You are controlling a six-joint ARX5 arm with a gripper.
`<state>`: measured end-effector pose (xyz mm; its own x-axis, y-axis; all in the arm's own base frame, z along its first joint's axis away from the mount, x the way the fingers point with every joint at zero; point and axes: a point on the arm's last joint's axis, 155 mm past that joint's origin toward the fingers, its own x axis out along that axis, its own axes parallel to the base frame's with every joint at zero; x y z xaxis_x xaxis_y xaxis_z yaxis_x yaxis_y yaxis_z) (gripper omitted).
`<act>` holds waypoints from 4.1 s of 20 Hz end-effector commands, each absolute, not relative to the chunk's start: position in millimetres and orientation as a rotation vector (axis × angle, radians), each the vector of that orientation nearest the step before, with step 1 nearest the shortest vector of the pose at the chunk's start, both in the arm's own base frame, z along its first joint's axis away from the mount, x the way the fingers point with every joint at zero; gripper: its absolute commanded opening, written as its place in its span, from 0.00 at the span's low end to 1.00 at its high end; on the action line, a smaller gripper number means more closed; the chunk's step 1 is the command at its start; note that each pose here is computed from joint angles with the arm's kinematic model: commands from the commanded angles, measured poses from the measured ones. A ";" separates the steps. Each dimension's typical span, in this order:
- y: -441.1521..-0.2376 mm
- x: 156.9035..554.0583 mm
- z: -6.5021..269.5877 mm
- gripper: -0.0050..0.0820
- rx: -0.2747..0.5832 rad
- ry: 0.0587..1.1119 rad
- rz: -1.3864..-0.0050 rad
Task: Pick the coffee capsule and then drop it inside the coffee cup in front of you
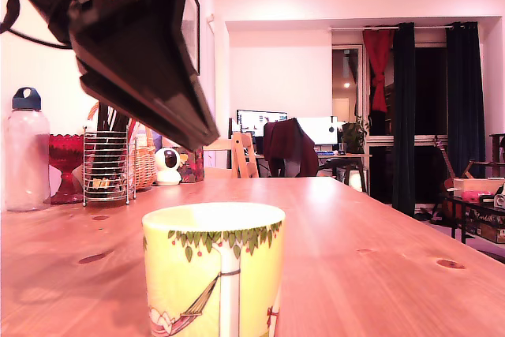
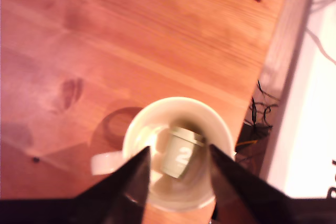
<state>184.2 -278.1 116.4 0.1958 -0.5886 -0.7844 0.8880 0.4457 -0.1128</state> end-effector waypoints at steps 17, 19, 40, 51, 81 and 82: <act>-183.9 221.8 149.1 0.03 0.137 0.805 -0.720; -169.0 223.4 135.8 0.03 0.124 0.835 -0.654; -163.2 232.4 119.5 0.03 0.052 0.828 -0.590; -167.2 243.7 131.3 0.03 0.048 0.759 -0.591; -181.1 270.9 78.5 0.71 0.154 0.408 -0.663; -183.3 272.0 74.5 0.71 0.156 0.413 -0.672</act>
